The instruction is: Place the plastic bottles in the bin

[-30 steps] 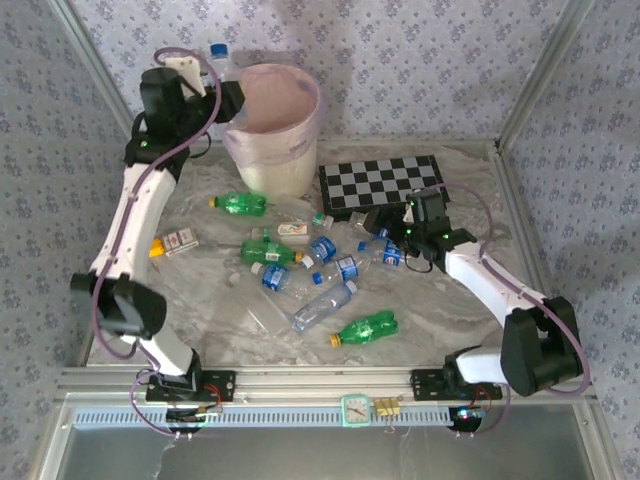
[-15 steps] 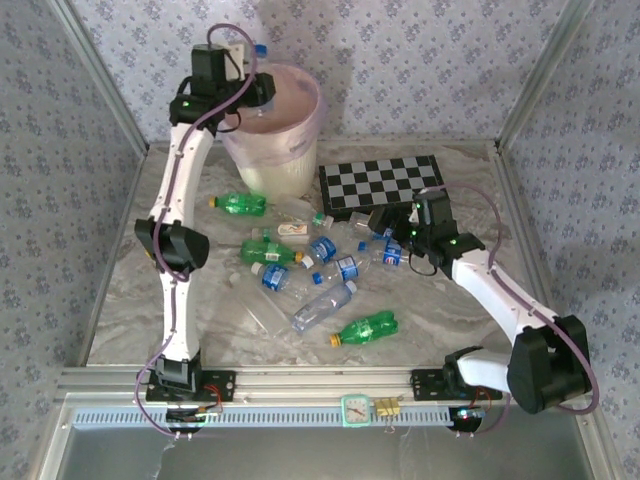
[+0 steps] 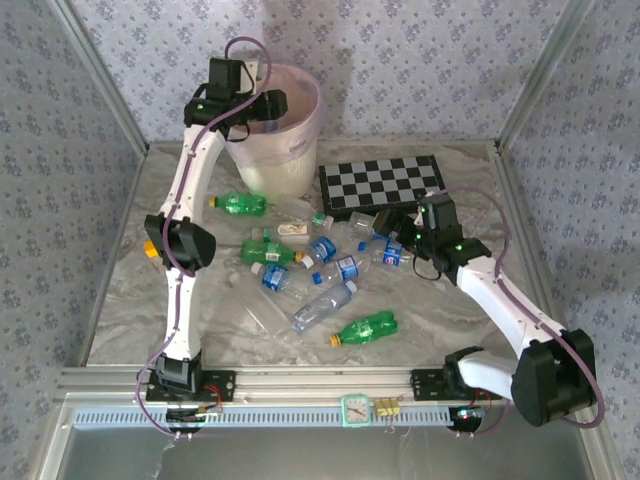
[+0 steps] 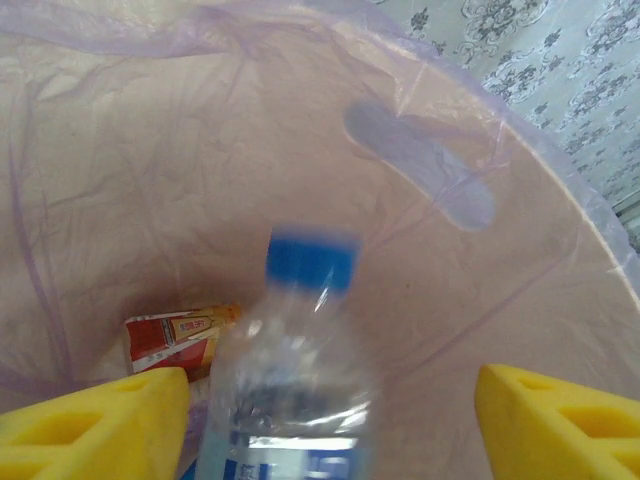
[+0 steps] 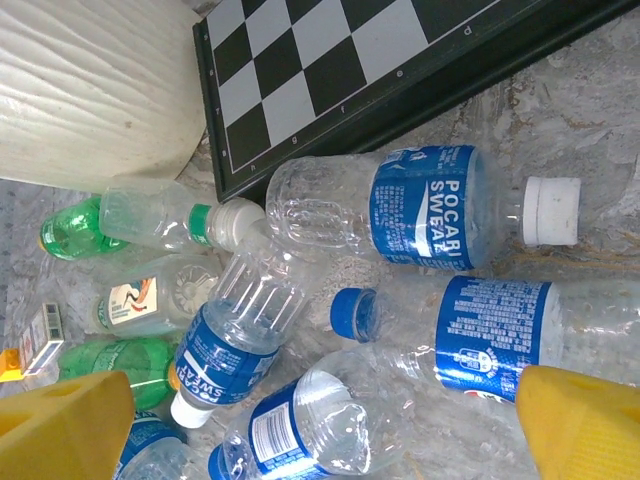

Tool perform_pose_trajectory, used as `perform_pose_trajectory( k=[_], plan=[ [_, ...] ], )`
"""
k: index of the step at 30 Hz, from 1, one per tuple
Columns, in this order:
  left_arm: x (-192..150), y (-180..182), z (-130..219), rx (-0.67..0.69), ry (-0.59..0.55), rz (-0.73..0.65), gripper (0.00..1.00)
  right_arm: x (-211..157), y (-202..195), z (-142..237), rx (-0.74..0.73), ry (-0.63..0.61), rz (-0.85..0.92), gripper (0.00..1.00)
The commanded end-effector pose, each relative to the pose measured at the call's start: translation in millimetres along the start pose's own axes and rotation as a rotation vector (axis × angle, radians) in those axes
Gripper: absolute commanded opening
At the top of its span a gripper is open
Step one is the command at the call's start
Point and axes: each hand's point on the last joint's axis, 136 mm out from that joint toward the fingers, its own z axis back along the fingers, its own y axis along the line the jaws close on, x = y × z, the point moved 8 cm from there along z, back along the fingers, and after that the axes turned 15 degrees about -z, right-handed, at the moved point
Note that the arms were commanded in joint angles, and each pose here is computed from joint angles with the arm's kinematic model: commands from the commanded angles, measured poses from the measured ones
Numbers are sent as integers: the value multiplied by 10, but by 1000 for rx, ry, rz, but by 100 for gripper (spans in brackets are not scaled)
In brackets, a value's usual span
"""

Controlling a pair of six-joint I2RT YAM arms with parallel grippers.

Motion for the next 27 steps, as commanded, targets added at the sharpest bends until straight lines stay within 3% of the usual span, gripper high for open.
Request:
perform_pose_trajectory(
  k=[1,8,14,20,25,27],
  plan=[
    [247,-111,297,5,-84,-32,79,-20,-100,44,-42,-9,-8,100],
    [457,-382,697,-22,-165,-109,85,-116,-199,23,-60,16,-74,100],
    [389,-785,1038,-58,-260,-197,88,-257,-356,-14,-118,55,-86,100],
    [-219,-946,1384,-84,-383,-78,91,-192,-356,-18,-168,9,116,100],
    [-974,-854,1572,-101,-487,199,97,-37,-273,-69,-189,-34,330,100],
    [-1210,-851,1602,-116,-474,263,100,12,-231,-133,-179,-17,389,100]
  ],
)
